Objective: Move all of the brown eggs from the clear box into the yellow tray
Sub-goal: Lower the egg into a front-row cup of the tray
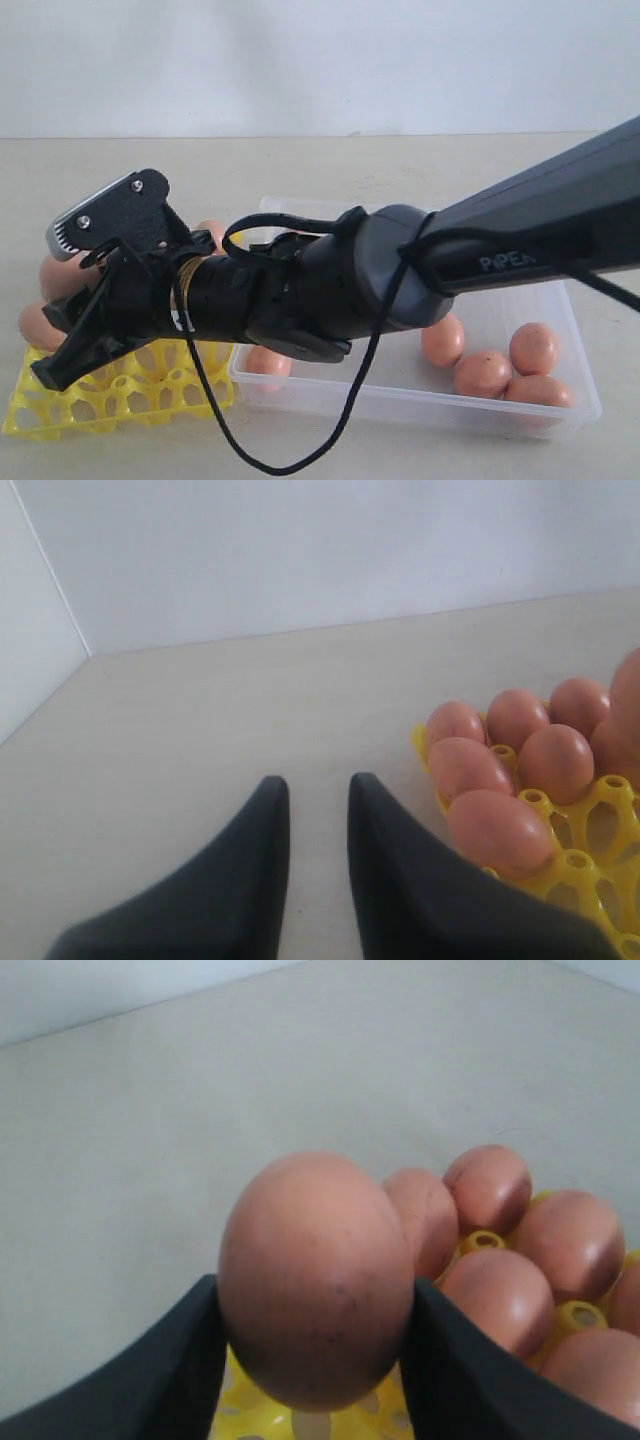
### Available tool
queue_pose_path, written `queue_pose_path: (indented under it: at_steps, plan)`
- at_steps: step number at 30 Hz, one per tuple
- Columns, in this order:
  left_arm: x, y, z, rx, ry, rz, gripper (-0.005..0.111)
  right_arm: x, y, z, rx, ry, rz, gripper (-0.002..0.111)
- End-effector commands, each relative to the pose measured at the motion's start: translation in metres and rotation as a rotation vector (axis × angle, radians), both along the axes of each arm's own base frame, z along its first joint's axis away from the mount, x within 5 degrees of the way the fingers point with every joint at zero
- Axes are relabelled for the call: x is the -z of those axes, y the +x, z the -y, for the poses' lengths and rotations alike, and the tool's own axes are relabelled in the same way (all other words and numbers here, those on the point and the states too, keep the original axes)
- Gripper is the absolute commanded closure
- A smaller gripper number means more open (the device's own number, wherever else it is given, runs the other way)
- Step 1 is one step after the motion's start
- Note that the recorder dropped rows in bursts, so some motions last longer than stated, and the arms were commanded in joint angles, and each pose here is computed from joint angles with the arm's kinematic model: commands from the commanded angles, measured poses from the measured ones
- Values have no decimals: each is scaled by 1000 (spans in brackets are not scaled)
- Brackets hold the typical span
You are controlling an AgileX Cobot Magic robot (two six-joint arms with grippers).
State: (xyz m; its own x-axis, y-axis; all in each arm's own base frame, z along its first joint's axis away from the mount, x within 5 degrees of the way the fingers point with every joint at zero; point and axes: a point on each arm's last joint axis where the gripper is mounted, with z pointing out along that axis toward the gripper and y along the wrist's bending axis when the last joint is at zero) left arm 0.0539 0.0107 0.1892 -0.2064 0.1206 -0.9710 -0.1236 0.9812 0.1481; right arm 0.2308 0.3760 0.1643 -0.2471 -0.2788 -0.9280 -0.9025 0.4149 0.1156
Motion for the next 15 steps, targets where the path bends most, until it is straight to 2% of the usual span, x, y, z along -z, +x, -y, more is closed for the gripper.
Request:
queue_pose_path:
  at_steps: [1, 15]
  plan:
    - [1, 0, 0, -2, -4, 1, 85, 5, -2, -7, -18, -6, 4, 107]
    - [1, 0, 0, -2, -4, 1, 85, 23, 10, -25, -20, -43, 25, 107]
